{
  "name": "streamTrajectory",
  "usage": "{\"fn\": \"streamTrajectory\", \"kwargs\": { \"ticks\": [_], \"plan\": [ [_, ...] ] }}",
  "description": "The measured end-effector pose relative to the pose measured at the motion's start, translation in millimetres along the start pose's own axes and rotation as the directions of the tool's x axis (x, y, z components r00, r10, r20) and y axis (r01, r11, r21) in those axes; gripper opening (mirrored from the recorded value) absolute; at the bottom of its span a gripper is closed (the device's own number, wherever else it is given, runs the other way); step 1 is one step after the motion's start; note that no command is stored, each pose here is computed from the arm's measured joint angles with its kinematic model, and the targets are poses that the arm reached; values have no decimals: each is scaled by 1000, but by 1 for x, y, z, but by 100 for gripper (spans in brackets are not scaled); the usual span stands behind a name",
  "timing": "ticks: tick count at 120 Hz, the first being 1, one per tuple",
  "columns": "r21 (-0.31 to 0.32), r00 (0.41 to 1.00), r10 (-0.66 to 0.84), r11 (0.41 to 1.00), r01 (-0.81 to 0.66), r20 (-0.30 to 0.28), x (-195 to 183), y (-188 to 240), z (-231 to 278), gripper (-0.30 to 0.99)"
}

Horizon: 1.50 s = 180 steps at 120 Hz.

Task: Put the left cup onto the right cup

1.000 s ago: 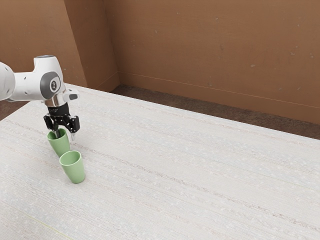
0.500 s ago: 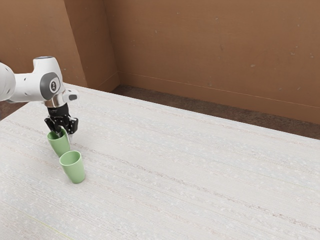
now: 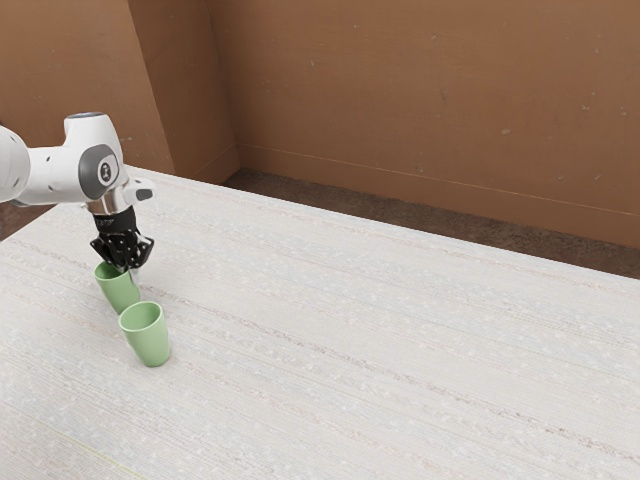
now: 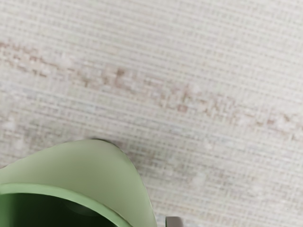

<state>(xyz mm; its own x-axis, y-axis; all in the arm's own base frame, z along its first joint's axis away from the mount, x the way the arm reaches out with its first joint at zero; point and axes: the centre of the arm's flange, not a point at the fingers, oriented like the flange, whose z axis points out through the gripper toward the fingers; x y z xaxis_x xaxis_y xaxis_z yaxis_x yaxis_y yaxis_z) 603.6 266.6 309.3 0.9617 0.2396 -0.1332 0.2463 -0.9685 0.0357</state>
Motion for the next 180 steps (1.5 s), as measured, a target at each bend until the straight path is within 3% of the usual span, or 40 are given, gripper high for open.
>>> {"fn": "streamTrajectory", "kwargs": {
  "ticks": [81, 180],
  "plan": [
    [6, 1000, -9, 1000, 9, -28, -5, -1, -18, -9],
    [103, 991, 100, 991, -90, -91, -78, 70, -110, -9]
  ]
}}
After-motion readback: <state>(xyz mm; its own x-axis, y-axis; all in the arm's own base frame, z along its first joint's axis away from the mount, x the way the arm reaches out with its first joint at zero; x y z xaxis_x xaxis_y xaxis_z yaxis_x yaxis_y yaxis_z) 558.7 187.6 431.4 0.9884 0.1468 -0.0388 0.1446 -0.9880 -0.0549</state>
